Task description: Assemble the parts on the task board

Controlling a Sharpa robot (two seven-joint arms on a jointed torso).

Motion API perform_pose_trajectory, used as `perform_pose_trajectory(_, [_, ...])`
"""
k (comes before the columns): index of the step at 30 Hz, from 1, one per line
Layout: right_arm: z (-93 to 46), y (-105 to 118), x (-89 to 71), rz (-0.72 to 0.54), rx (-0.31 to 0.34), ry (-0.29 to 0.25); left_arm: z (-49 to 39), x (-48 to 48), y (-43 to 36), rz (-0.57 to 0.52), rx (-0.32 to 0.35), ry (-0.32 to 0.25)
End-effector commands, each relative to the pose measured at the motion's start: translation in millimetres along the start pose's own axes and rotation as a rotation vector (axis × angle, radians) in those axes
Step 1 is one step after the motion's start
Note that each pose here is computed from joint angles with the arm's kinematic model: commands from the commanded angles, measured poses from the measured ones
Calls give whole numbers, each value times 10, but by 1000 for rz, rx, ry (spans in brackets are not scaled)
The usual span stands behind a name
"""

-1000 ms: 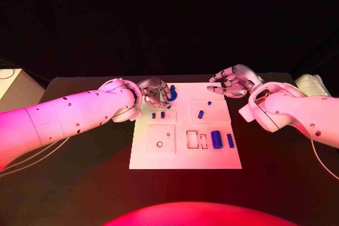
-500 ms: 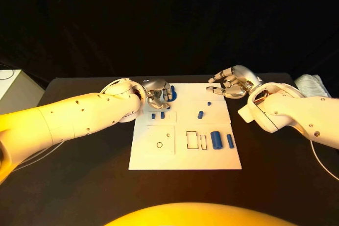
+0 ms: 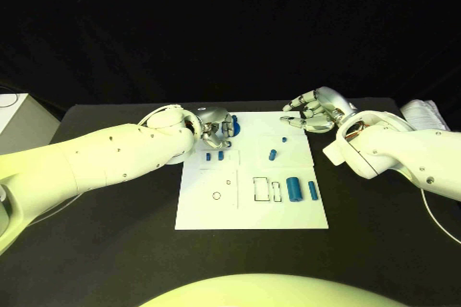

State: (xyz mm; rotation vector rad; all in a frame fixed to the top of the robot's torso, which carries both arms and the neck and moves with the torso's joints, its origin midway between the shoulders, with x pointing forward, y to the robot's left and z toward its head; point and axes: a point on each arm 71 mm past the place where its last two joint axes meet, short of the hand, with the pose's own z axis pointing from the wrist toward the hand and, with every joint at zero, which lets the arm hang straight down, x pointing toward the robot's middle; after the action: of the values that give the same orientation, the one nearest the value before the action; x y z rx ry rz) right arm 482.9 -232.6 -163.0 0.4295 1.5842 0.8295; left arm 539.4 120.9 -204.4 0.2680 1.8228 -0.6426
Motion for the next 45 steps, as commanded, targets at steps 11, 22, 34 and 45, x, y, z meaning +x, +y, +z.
perform_pose_trajectory(11, [0, 18, 15, -1, -13, 7, 49, 33, -18, 33, -1, 46])
perform_pose_trajectory(22, [0, 23, 20, 0, -14, 9, 84, 58, -54, 38, 6, 67])
perform_pose_trajectory(34, [-1, 23, 20, 0, -13, 10, 88, 96, -77, 40, 14, 95])
perform_pose_trajectory(45, [0, 21, 20, -1, -12, 10, 89, 110, -64, 40, 5, 100])
